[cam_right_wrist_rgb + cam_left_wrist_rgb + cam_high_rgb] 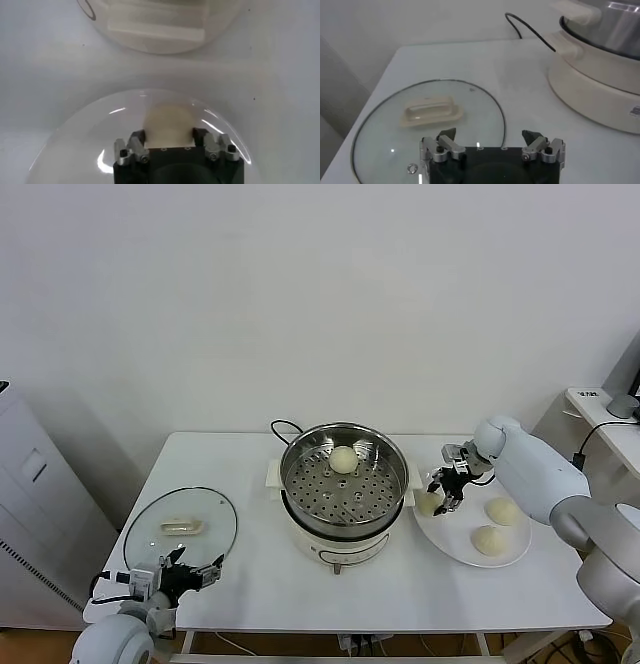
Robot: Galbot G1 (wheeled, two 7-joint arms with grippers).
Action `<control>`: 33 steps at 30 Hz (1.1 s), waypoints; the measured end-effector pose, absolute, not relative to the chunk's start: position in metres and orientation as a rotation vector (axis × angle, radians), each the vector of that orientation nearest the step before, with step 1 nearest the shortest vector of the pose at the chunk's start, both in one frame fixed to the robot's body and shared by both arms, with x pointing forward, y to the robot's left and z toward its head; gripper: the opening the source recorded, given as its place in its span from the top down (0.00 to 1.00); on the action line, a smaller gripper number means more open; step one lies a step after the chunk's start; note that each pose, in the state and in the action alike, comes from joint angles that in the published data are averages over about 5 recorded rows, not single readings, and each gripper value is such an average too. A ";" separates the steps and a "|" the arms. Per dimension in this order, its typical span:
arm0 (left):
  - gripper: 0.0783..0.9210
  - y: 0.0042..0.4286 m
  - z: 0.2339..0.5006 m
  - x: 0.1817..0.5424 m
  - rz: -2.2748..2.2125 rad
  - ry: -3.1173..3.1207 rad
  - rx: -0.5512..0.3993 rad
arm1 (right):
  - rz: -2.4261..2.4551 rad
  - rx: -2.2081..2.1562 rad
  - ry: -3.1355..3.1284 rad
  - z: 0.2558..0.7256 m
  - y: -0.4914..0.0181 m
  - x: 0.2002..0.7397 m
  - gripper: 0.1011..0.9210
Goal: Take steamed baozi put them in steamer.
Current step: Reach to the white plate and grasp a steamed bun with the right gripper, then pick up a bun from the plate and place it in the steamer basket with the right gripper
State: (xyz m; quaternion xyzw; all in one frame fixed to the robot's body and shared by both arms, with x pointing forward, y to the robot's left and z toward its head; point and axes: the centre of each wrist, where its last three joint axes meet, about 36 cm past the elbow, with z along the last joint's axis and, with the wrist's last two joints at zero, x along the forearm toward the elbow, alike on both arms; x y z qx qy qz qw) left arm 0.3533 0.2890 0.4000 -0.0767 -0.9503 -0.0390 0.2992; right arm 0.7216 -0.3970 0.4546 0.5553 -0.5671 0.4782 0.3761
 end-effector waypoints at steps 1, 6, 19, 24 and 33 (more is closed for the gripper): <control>0.12 0.289 0.400 0.353 -0.104 -2.523 -0.204 | 1.223 1.422 -1.449 0.455 -0.397 0.721 0.48; 0.12 0.289 0.401 0.351 -0.105 -2.523 -0.199 | 1.228 1.426 -1.432 0.468 -0.400 0.722 0.48; 0.12 0.290 0.406 0.349 -0.107 -2.529 -0.188 | 1.294 1.445 -1.402 0.608 -0.385 0.732 0.48; 0.12 0.291 0.407 0.349 -0.113 -2.531 -0.188 | 1.284 1.472 -1.432 0.664 -0.364 0.729 0.48; 0.12 0.289 0.410 0.350 -0.114 -2.542 -0.199 | 1.191 1.571 -1.551 0.712 -0.307 0.718 0.48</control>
